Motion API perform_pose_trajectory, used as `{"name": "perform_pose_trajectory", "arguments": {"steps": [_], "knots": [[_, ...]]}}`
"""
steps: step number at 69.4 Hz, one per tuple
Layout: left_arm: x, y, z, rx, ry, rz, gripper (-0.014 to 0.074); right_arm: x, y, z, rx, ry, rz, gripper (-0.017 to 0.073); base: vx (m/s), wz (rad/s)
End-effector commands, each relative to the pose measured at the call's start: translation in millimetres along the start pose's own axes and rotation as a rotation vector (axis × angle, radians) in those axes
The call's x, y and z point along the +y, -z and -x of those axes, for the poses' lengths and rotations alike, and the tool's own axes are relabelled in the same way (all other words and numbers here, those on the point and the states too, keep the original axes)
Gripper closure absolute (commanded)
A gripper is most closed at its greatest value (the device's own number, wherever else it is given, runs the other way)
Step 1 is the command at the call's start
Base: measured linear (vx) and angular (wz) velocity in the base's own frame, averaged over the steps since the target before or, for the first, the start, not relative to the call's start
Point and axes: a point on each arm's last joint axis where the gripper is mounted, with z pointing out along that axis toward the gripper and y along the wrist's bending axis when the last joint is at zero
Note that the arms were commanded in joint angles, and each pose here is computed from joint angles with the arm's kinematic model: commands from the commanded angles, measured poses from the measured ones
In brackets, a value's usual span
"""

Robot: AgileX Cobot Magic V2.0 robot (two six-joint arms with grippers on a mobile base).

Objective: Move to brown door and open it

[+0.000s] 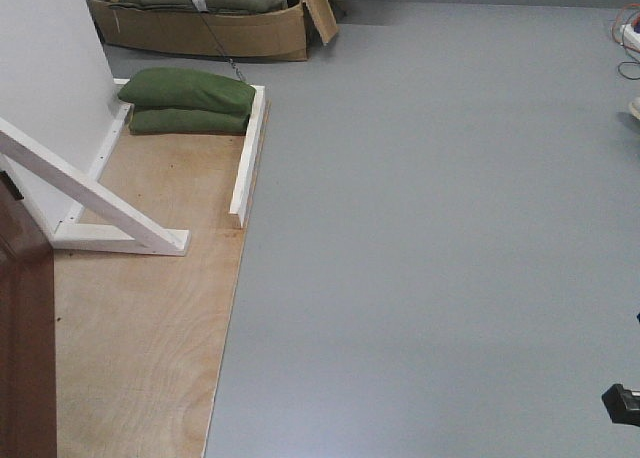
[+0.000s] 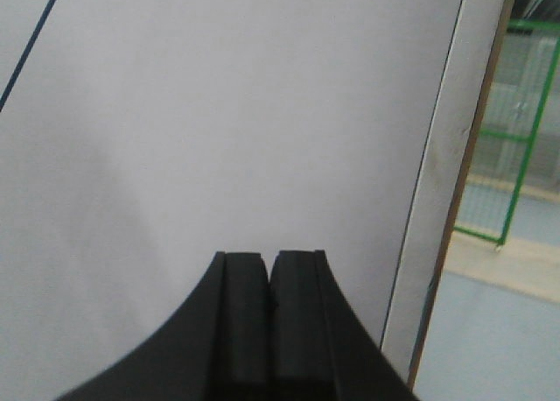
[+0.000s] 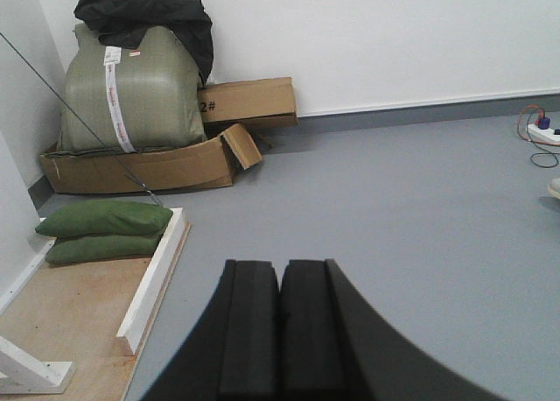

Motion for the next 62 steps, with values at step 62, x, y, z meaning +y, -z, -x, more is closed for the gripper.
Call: {"name": "perform_pose_trajectory", "arguments": {"steps": [62], "knots": [[-25.6,-31,-13,0.144,0.137,0.12,0.0583,-0.2,1,7,-0.087,0.014,-0.002,0.0559,0.0,0.0]]}}
